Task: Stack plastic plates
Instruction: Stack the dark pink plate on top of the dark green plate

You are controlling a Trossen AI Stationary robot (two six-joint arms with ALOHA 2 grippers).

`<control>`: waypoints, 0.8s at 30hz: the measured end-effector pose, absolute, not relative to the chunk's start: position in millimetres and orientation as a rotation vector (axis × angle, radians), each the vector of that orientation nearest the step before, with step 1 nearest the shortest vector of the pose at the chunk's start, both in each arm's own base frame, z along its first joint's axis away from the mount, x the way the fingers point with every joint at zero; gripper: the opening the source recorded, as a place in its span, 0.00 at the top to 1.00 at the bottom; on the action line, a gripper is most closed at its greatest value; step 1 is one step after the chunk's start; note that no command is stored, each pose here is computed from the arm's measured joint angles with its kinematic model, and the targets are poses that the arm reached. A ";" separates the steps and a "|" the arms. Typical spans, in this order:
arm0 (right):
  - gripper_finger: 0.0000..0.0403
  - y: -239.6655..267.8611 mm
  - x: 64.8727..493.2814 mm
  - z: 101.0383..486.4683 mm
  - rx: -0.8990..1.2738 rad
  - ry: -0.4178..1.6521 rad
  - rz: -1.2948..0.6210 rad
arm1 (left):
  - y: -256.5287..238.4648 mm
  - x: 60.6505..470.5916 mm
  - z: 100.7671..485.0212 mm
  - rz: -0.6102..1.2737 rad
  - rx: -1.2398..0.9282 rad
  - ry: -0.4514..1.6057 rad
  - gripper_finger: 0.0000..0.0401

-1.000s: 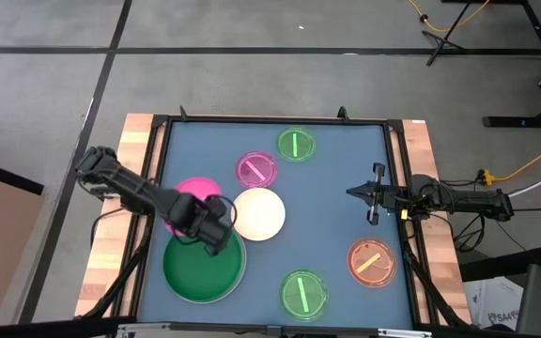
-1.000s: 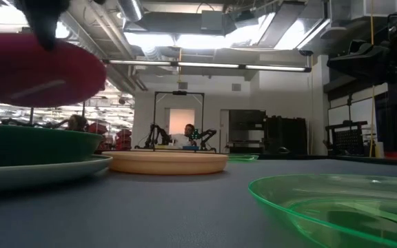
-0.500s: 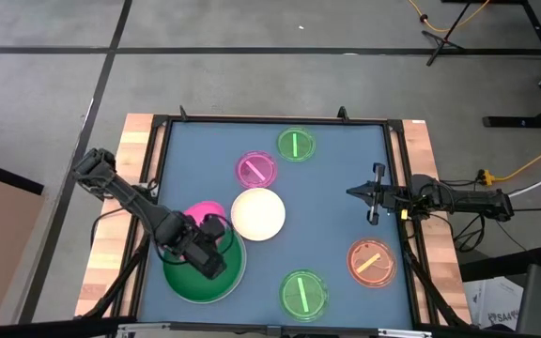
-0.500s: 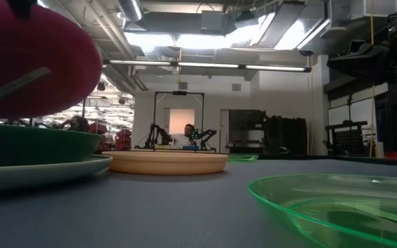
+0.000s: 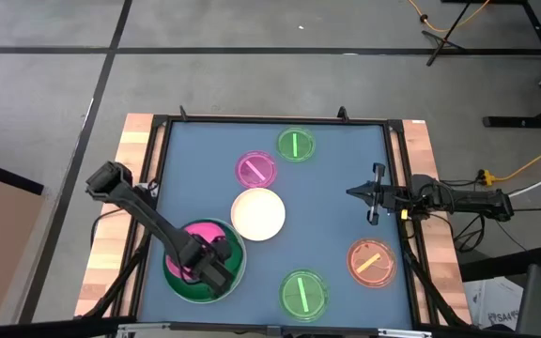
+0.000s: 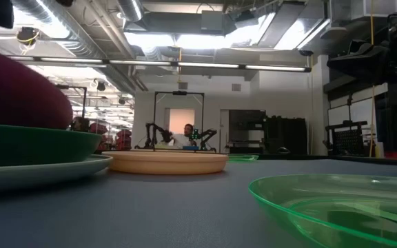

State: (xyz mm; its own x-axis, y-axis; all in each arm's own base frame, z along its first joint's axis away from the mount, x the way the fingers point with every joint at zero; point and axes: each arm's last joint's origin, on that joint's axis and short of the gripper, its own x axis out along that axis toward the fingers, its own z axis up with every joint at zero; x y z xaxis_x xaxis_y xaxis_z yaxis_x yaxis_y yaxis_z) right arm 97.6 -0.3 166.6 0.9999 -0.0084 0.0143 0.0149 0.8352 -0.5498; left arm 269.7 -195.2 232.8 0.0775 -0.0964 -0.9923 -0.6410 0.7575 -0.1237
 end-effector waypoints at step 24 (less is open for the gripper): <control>1.00 -0.3 97.6 166.8 -0.582 -0.012 -0.013 | -203.9 283.5 213.0 0.454 -0.630 1.407 0.99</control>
State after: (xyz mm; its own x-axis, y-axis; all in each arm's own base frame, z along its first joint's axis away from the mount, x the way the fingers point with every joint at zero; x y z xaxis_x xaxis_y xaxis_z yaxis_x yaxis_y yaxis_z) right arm 97.6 -0.3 166.8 0.9999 -0.0084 0.0150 0.0153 0.8352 -0.5498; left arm 283.5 -203.9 213.0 0.1234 -0.0732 -0.9896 -0.6377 0.7583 -0.1356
